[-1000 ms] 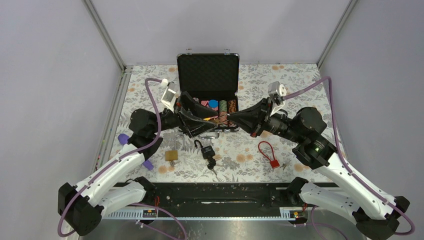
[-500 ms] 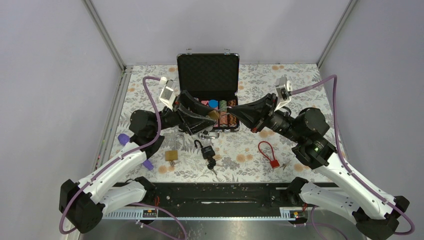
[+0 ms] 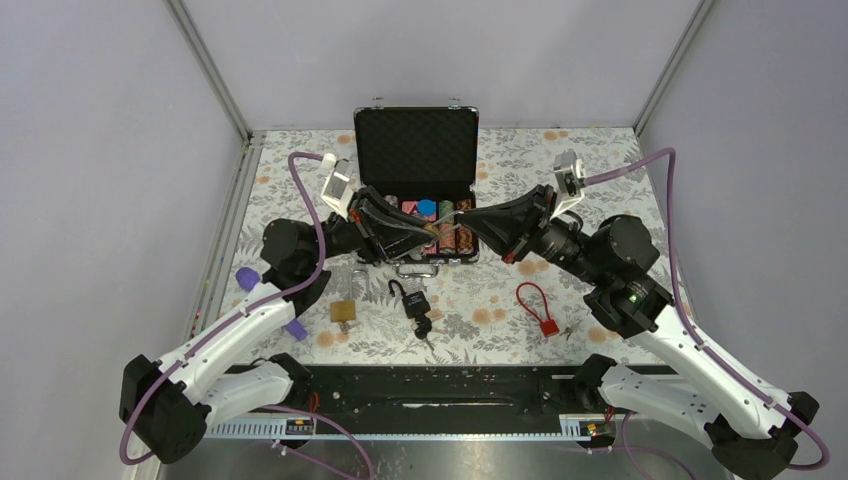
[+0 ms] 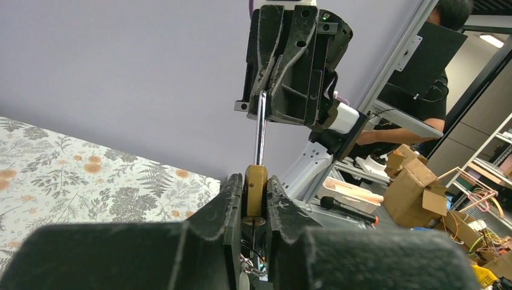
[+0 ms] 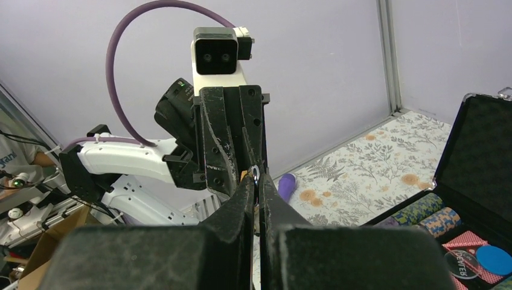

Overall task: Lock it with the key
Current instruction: Lock the lock.

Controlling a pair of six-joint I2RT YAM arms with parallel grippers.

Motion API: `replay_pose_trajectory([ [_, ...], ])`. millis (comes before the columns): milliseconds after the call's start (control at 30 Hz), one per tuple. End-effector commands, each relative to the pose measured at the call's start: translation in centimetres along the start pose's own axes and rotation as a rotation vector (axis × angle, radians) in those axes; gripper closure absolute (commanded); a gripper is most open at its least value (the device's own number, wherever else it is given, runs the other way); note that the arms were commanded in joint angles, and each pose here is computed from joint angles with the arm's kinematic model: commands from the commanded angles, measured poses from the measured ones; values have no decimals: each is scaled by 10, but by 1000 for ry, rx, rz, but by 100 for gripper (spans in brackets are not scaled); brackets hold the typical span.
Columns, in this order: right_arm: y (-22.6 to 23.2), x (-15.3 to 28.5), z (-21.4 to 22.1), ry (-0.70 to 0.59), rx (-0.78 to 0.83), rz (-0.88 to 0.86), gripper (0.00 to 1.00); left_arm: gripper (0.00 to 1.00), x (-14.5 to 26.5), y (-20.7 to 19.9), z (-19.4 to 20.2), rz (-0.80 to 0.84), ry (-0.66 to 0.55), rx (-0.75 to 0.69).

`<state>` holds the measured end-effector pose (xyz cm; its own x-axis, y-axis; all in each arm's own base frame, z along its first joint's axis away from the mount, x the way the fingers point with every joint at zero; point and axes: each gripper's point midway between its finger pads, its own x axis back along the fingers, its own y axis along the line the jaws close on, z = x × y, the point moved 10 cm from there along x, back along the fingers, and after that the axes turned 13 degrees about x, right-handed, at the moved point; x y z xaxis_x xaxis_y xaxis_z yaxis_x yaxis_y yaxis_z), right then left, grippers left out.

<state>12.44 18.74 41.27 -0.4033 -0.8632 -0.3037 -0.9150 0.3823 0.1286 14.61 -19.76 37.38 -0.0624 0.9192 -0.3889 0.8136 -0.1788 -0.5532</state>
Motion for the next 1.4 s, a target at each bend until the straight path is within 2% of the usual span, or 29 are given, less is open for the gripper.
replay_pose_trajectory([
  [0,4,0,-13,-36,1,-9,92,100,-3,-10,-12,-2,-29,-83],
  [100,3,4,-6,88,8,6,55,100,1,-9,-13,-68,8,-132],
  [167,3,9,-4,169,19,25,38,100,4,-10,-13,-116,42,-165],
  [267,3,18,2,257,31,26,28,100,8,-10,-13,-171,113,-202],
  [433,5,26,4,324,38,-4,25,100,12,-14,-10,-164,231,-212],
  [533,2,26,5,338,46,9,28,100,13,-16,-9,-149,283,-202],
  [633,3,25,3,359,39,-23,42,100,14,-16,-7,-144,322,-192],
  [833,5,22,3,383,38,-95,43,100,17,-20,-4,-119,370,-186],
  [1000,9,19,8,407,20,-180,52,100,17,-22,-5,-107,368,-186],
  [1167,7,18,15,434,21,-206,53,100,16,-23,-6,-97,368,-184],
  [1200,7,18,15,435,22,-210,58,100,16,-23,-5,-95,369,-185],
  [1367,7,15,14,414,18,-214,97,100,16,-23,-5,-86,365,-177],
])
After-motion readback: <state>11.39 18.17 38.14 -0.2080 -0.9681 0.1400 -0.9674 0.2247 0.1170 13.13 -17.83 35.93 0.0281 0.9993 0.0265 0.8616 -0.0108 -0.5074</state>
